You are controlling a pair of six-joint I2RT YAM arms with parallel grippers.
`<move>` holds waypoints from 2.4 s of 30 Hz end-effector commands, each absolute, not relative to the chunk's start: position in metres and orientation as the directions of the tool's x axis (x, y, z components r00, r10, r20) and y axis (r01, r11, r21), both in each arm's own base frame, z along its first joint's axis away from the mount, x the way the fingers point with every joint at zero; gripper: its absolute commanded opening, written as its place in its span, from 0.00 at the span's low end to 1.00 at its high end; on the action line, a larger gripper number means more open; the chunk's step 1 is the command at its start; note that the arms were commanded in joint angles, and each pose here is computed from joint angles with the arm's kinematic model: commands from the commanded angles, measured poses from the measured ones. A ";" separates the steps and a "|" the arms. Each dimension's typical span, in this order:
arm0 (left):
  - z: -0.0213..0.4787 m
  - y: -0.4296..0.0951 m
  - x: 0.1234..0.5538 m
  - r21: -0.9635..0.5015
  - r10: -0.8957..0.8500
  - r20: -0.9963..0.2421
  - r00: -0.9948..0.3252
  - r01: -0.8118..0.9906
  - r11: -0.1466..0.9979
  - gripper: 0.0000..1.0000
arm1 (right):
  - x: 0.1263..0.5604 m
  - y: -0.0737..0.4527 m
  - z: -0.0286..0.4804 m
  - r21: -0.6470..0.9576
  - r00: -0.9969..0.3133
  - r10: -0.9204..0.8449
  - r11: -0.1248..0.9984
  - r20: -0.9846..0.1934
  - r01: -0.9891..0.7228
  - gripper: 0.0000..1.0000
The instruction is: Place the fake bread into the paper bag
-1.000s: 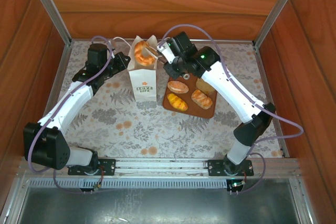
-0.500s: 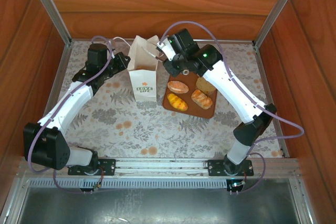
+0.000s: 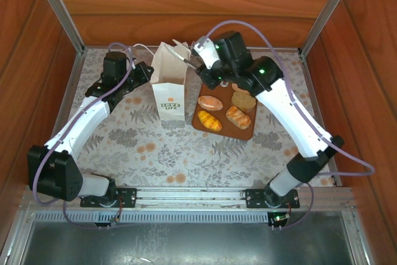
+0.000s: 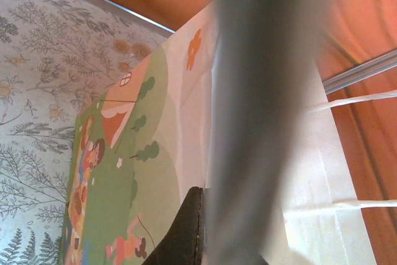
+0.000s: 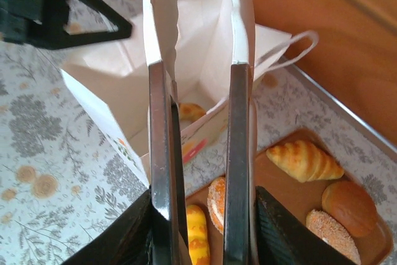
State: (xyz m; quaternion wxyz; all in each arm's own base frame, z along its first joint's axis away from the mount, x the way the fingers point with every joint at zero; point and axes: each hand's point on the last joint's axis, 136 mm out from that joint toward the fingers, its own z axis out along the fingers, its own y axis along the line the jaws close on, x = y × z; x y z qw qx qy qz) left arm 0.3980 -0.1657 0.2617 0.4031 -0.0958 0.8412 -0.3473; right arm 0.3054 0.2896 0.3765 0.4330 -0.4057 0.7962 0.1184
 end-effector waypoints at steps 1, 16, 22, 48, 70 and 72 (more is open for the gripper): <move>0.274 -0.164 0.396 -0.646 -0.432 -0.637 -0.639 0.137 0.751 0.00 | 0.297 0.282 0.407 -0.134 -0.243 -0.456 0.649 -0.856 -0.749 0.40; 0.275 -0.159 0.395 -0.625 -0.425 -0.652 -0.628 0.128 0.770 0.00 | 0.261 0.167 0.381 -0.081 -0.378 -0.359 0.807 -0.853 -0.585 0.38; 0.277 -0.158 0.396 -0.613 -0.415 -0.662 -0.625 0.131 0.779 0.06 | 0.261 0.137 0.322 -0.141 -0.466 -0.448 0.819 -0.763 -0.556 0.38; 0.307 -0.137 0.382 -0.533 -0.376 -0.759 -0.531 0.175 0.828 0.83 | 0.286 0.133 0.180 -0.397 -0.345 -0.837 0.515 -0.425 -0.760 0.50; 0.309 -0.115 0.365 -0.464 -0.347 -0.807 -0.479 0.149 0.873 0.96 | 0.323 0.156 0.146 -0.268 -0.410 -0.825 0.528 -0.389 -0.806 0.55; 0.309 -0.115 0.365 -0.463 -0.346 -0.806 -0.480 0.147 0.874 0.96 | 0.324 0.159 0.144 -0.242 -0.418 -0.817 0.532 -0.396 -0.811 0.55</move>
